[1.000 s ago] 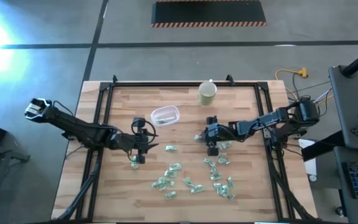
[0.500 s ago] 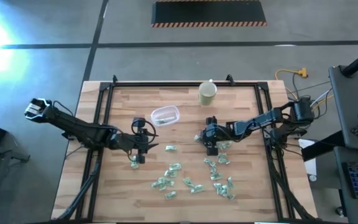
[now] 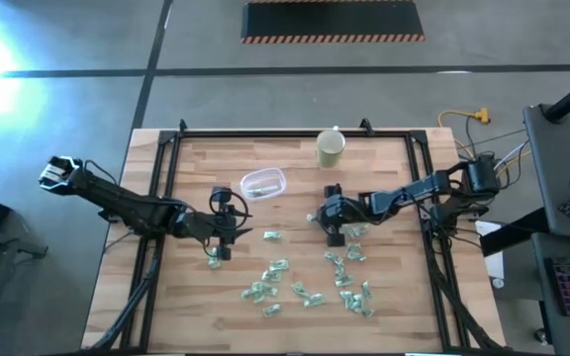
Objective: Pick and place Stevia / Truvia into bins
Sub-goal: Put the stevia packet into the transparent container
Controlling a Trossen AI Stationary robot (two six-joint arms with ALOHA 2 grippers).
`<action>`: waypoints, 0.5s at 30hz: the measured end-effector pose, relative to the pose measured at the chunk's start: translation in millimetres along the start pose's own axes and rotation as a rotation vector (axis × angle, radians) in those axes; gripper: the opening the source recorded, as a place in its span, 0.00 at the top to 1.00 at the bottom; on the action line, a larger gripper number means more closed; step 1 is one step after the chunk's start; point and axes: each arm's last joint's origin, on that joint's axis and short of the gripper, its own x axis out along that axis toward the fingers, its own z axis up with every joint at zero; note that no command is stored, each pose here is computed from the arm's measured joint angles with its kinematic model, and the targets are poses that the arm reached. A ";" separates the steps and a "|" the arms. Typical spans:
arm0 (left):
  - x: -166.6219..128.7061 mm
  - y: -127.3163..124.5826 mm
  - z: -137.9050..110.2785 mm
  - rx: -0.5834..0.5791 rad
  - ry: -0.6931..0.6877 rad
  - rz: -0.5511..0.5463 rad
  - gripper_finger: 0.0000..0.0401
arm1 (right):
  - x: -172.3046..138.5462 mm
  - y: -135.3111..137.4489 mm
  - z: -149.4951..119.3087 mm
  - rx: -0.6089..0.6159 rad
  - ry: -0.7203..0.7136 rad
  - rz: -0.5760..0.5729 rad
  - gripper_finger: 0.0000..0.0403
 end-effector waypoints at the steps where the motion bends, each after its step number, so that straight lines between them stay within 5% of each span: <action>1: 0.0 0.0 -0.2 0.001 0.002 0.000 0.64 | -0.4 -0.8 4.7 -0.005 -0.014 -0.002 0.97; 15: -6.7 4.8 -25.9 -0.072 0.238 0.135 0.64 | -16.5 -31.0 89.5 -0.048 -0.326 -0.113 0.98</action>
